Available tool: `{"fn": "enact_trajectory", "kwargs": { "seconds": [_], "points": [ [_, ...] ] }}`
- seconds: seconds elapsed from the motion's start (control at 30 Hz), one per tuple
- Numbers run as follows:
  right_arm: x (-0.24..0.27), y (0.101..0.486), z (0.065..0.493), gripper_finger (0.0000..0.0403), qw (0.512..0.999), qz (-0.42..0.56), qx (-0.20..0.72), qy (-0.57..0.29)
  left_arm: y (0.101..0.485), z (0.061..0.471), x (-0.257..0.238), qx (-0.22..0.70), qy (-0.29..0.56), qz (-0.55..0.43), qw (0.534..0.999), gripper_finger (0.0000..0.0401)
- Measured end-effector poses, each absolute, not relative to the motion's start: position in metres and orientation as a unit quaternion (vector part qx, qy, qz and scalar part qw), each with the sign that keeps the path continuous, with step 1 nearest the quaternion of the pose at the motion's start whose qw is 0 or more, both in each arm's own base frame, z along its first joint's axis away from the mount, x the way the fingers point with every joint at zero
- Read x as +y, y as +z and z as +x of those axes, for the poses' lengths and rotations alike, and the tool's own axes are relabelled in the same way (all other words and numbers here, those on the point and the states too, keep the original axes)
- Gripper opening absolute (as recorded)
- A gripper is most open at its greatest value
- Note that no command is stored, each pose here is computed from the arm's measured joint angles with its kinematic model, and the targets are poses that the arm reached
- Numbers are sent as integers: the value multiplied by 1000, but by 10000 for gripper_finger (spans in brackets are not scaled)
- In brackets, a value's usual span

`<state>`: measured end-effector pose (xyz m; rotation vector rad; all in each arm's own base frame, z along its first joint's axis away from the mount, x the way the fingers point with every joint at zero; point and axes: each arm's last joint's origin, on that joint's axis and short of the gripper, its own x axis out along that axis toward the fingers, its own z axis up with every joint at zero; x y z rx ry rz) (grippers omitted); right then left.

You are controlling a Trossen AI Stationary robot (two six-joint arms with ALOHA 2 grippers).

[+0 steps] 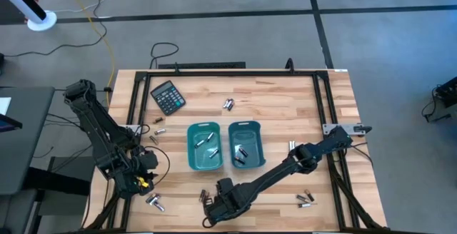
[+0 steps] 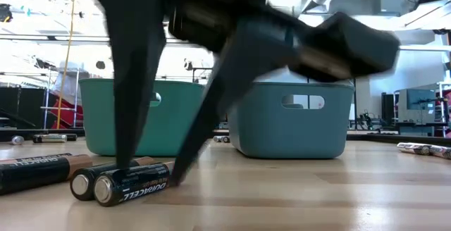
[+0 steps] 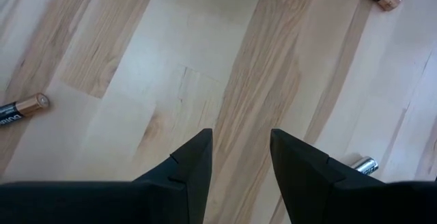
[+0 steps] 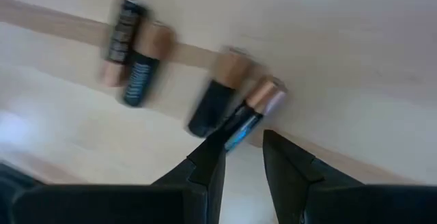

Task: Sort batteries
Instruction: Put the black battery into the blue bin

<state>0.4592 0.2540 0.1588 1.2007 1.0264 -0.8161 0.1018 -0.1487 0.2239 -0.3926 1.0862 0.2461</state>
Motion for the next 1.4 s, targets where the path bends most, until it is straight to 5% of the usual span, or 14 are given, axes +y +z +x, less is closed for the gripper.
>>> {"fn": "enact_trajectory", "kwargs": {
  "seconds": [0.77,1.1,1.4],
  "points": [
    [250,147,449,116,611,475,502,-387,224,102,-149,511,120,-192,829,142],
    [248,144,445,14,611,451,523,-388,224,102,-149,510,121,-194,829,142],
    [256,154,437,16,605,458,516,-398,224,102,-149,511,119,-191,830,142]
  ]
}}
